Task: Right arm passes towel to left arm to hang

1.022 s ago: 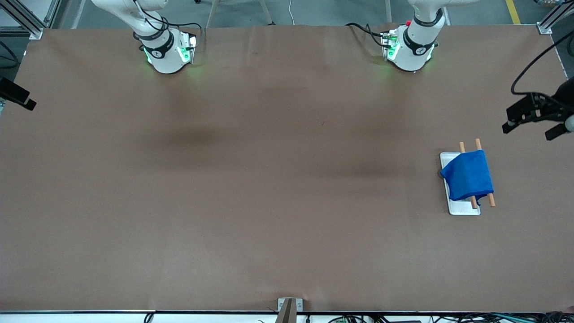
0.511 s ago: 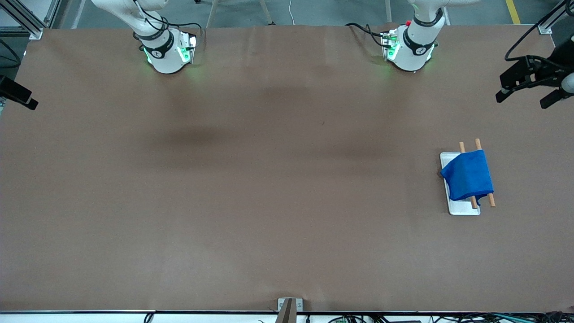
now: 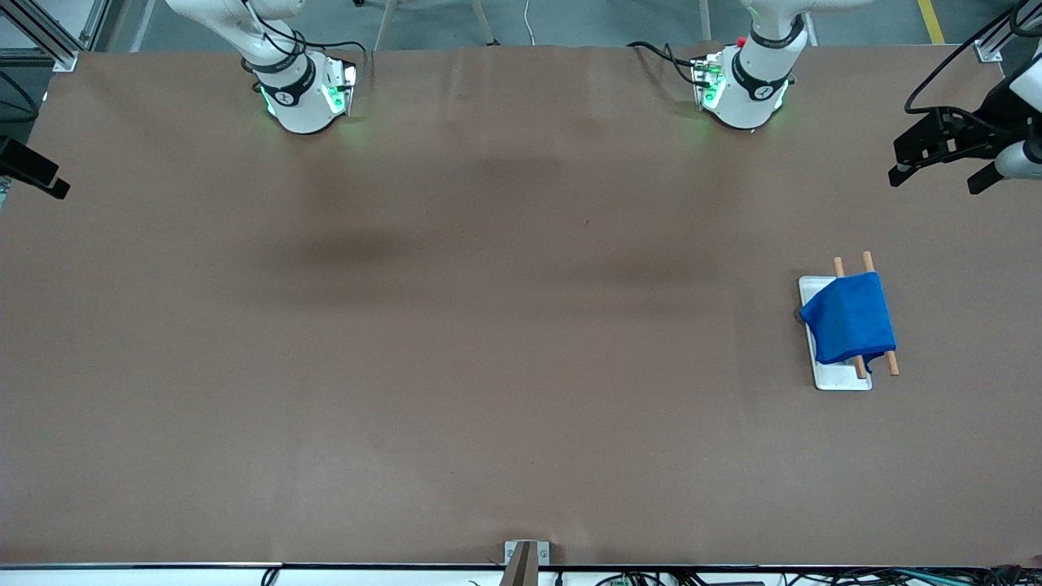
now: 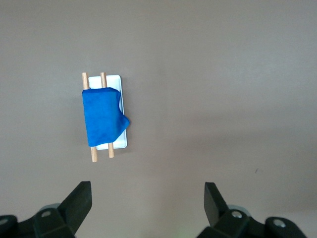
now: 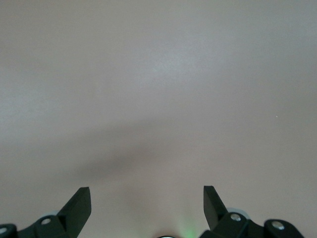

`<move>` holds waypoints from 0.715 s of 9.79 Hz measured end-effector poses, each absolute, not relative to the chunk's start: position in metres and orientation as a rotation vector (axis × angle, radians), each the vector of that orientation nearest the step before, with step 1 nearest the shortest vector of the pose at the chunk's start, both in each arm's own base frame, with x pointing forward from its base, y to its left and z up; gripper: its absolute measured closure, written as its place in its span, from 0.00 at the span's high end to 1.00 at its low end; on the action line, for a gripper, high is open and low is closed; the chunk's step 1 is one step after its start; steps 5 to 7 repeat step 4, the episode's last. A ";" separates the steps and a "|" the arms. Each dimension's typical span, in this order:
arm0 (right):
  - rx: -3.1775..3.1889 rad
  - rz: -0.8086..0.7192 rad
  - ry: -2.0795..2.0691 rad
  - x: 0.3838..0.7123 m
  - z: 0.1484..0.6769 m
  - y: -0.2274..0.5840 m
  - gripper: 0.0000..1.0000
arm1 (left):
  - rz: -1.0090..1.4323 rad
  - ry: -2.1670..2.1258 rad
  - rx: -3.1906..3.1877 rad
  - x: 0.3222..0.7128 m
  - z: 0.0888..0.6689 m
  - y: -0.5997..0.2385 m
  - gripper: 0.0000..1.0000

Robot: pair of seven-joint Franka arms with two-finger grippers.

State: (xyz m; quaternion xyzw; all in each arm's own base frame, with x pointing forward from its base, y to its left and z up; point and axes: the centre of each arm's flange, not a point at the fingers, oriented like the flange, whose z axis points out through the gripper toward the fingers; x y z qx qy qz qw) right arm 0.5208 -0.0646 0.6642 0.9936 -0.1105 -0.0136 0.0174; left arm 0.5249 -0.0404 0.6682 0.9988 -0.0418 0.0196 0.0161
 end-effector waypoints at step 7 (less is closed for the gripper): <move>3.088 -0.039 -0.343 0.521 0.664 -0.065 1.00 | 0.059 -0.131 3.132 0.524 0.667 -0.053 1.00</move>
